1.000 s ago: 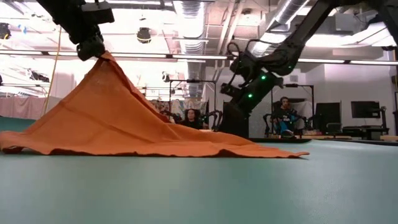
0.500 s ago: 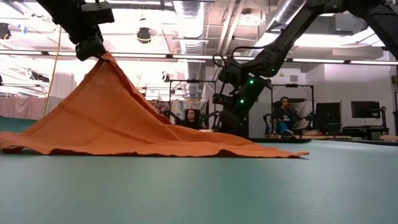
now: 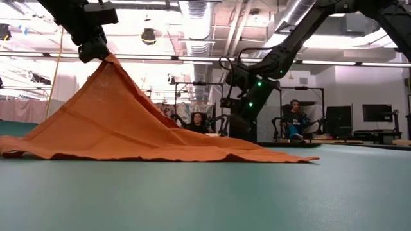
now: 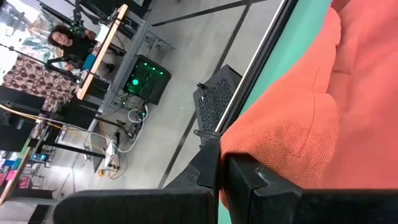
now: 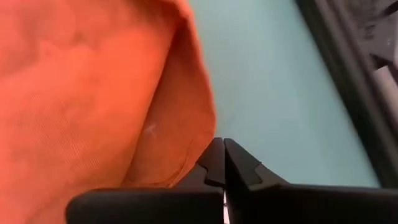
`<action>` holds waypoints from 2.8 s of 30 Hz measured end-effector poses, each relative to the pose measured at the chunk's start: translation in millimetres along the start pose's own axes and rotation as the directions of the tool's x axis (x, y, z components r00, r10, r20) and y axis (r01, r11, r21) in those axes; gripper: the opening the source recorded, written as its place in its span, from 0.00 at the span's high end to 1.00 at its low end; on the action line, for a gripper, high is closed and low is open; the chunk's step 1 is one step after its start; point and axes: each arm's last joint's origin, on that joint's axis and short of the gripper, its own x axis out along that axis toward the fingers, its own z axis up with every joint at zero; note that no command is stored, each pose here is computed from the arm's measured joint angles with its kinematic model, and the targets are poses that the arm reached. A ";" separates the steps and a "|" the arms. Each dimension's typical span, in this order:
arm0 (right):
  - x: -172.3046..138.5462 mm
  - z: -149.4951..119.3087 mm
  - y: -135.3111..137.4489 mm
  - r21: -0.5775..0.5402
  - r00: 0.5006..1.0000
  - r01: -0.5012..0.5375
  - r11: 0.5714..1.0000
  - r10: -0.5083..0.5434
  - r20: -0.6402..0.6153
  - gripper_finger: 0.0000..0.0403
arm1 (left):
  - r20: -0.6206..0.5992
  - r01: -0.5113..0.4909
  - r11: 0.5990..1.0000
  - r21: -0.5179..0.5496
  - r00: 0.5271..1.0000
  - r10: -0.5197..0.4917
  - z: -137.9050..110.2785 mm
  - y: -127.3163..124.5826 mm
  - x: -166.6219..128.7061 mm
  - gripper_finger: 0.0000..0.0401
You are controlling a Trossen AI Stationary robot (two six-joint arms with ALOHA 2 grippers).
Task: Roll towel
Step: Roll the orange towel, then fold the orange towel
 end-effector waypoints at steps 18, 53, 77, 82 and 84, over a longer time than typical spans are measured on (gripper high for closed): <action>-12.4 14.2 0.0 -0.106 0.999 -0.029 0.994 0.032 0.028 0.59 | 0.014 -0.006 1.000 -0.022 1.000 0.006 2.4 0.6 0.0 1.00; -10.6 47.2 -16.1 -0.083 0.989 -0.051 0.995 0.039 -0.140 0.98 | 0.023 0.024 0.998 -0.062 0.999 -0.022 2.9 -0.4 -0.2 1.00; -113.4 64.9 1.6 -0.085 0.934 0.286 0.954 -0.298 -0.198 1.00 | 0.013 -0.037 0.997 -0.069 0.999 0.038 4.9 4.8 4.0 1.00; -97.8 61.6 17.8 -0.123 0.934 0.238 0.963 -0.262 -0.244 1.00 | 0.015 -0.009 0.996 -0.093 1.000 0.011 4.6 4.4 4.8 1.00; -96.5 61.0 28.2 -0.140 0.933 0.218 0.966 -0.249 -0.259 1.00 | 0.016 0.024 0.994 -0.105 1.000 -0.022 3.8 3.2 4.7 1.00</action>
